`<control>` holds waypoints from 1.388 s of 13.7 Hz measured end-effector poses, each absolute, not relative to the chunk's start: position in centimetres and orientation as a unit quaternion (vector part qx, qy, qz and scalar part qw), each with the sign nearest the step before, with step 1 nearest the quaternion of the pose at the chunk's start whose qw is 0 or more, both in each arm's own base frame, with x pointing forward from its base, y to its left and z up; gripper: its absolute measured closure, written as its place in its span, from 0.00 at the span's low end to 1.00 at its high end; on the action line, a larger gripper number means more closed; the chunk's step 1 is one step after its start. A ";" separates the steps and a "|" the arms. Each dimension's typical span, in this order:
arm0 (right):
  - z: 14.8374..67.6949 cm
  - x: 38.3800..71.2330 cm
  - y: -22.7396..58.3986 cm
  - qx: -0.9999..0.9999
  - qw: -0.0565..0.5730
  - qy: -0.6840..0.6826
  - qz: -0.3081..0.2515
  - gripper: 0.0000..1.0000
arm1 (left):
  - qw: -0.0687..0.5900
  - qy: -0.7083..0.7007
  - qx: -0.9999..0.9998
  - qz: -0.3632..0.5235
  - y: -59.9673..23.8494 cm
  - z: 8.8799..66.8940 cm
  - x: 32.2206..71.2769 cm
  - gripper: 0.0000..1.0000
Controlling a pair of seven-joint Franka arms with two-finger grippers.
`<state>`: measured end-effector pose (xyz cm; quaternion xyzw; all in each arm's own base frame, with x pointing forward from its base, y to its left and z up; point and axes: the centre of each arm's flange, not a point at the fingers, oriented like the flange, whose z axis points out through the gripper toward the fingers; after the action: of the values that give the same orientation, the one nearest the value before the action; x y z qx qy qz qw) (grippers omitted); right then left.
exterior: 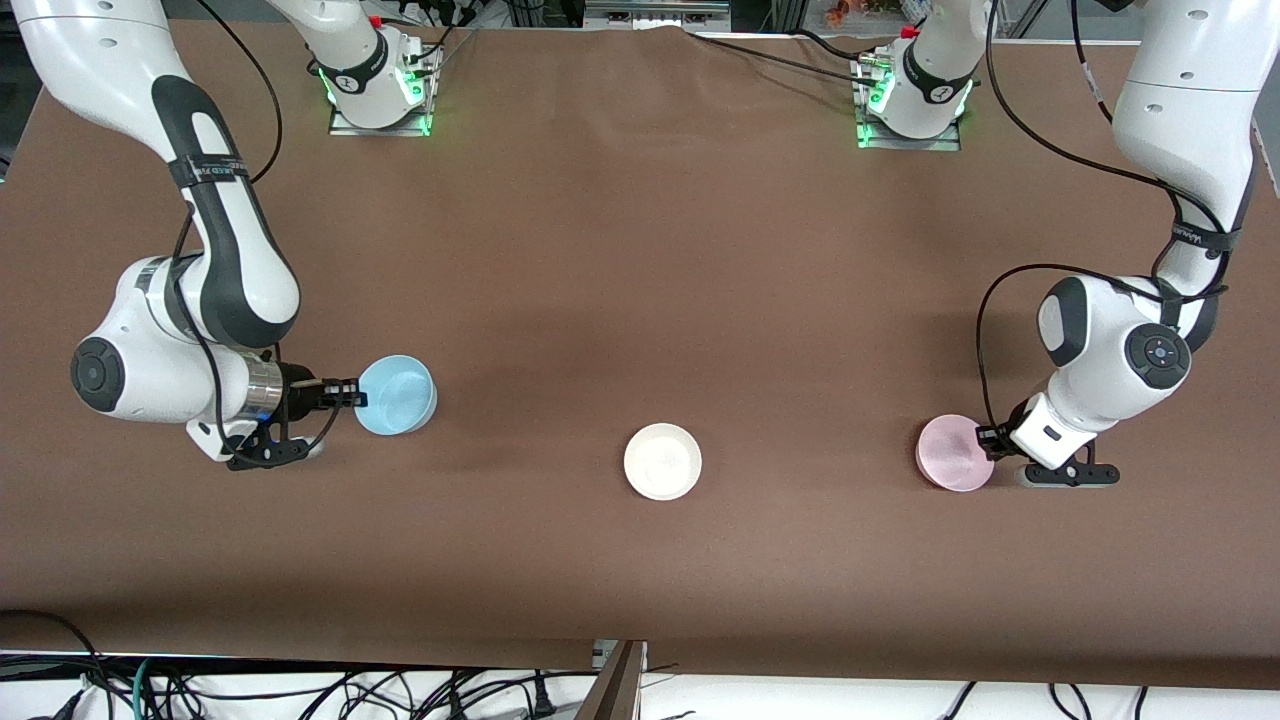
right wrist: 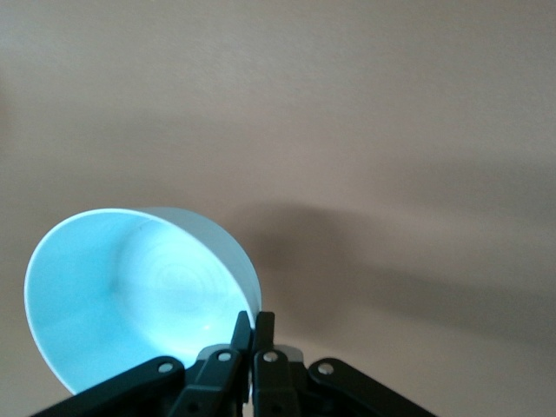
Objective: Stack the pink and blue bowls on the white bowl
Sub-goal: 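Carry the pink bowl with the left gripper over the white bowl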
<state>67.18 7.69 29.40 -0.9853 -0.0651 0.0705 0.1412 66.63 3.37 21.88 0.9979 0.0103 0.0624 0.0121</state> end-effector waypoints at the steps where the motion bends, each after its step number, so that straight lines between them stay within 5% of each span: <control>1: 29.7 67.3 8.2 -0.984 0.149 -0.064 0.068 0.97 | 0.014 0.010 0.998 0.065 2.9 22.3 66.8 0.98; 9: 31.4 67.8 11.4 -0.983 0.165 -0.049 0.058 0.97 | 0.060 0.099 0.992 0.047 -7.5 30.7 67.9 0.98; 19: 32.4 67.7 14.7 -0.984 0.164 -0.046 0.055 0.97 | 0.136 0.255 0.957 0.032 -28.8 31.6 62.9 0.98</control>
<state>67.71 14.75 32.39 -0.9838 -0.0465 0.0553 0.1642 62.91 -28.83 31.62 0.9568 0.2548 0.0324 0.1363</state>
